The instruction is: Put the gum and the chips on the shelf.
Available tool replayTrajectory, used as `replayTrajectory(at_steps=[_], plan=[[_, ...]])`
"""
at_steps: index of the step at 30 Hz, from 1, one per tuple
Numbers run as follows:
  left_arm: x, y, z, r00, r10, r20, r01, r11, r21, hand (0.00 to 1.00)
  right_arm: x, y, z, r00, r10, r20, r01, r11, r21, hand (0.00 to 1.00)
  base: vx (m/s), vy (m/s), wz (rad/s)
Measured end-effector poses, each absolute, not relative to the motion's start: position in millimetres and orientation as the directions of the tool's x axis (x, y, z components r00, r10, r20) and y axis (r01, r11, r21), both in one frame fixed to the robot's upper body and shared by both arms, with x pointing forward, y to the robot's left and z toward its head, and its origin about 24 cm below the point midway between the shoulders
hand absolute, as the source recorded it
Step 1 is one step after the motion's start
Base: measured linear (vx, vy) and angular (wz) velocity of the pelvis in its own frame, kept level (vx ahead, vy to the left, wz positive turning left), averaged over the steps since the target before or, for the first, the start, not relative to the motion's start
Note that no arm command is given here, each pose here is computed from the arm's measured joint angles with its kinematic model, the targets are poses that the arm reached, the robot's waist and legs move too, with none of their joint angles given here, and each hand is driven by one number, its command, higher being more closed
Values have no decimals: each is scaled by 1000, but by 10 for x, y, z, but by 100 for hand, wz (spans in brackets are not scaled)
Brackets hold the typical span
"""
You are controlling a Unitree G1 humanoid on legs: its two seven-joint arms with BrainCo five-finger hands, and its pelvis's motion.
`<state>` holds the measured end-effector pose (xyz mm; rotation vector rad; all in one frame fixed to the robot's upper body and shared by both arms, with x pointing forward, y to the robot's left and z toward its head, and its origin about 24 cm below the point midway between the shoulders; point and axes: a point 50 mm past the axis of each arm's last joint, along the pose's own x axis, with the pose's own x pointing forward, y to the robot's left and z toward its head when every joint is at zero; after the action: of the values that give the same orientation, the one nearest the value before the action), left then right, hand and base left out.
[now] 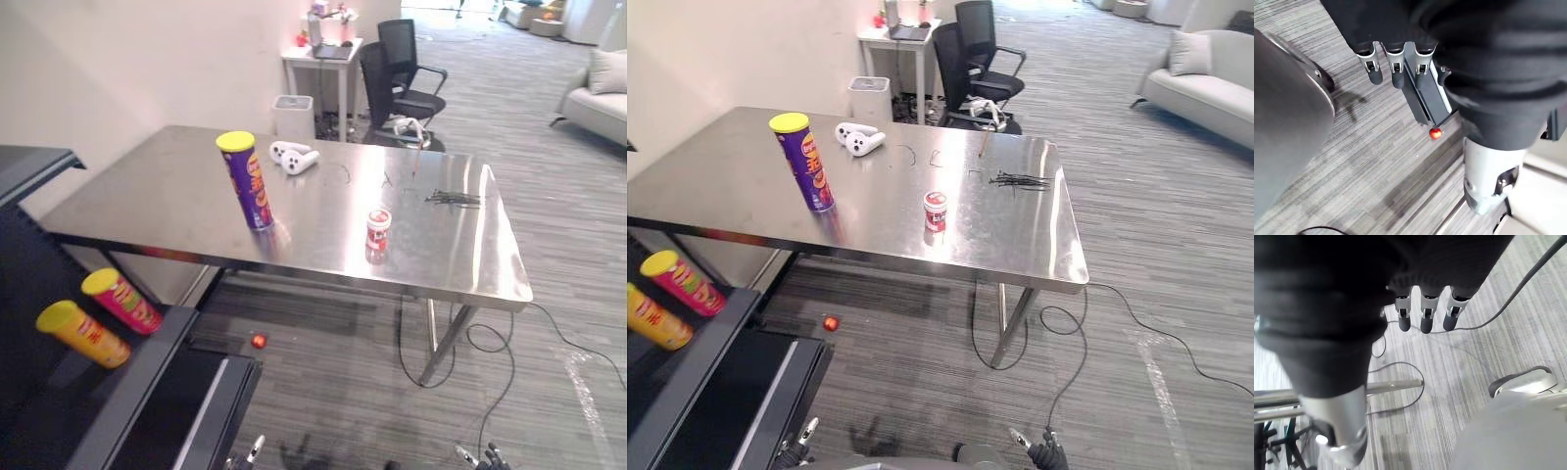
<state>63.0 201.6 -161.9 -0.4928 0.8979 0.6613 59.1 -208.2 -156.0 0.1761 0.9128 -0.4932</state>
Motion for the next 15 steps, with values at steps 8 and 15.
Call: replayTrajectory(at_steps=[8,15], plan=[[643,1906,-1652,454,253,-854,-661,738,-133,0,524,-2153,-1555,488,-380,-786,531,844,-78,0,139,82,-48],[661,1897,-1653,453,242,-858,-643,756,-126,0,451,-2196,-1595,380,-451,-808,610,779,-148,0,-12,16,-1]])
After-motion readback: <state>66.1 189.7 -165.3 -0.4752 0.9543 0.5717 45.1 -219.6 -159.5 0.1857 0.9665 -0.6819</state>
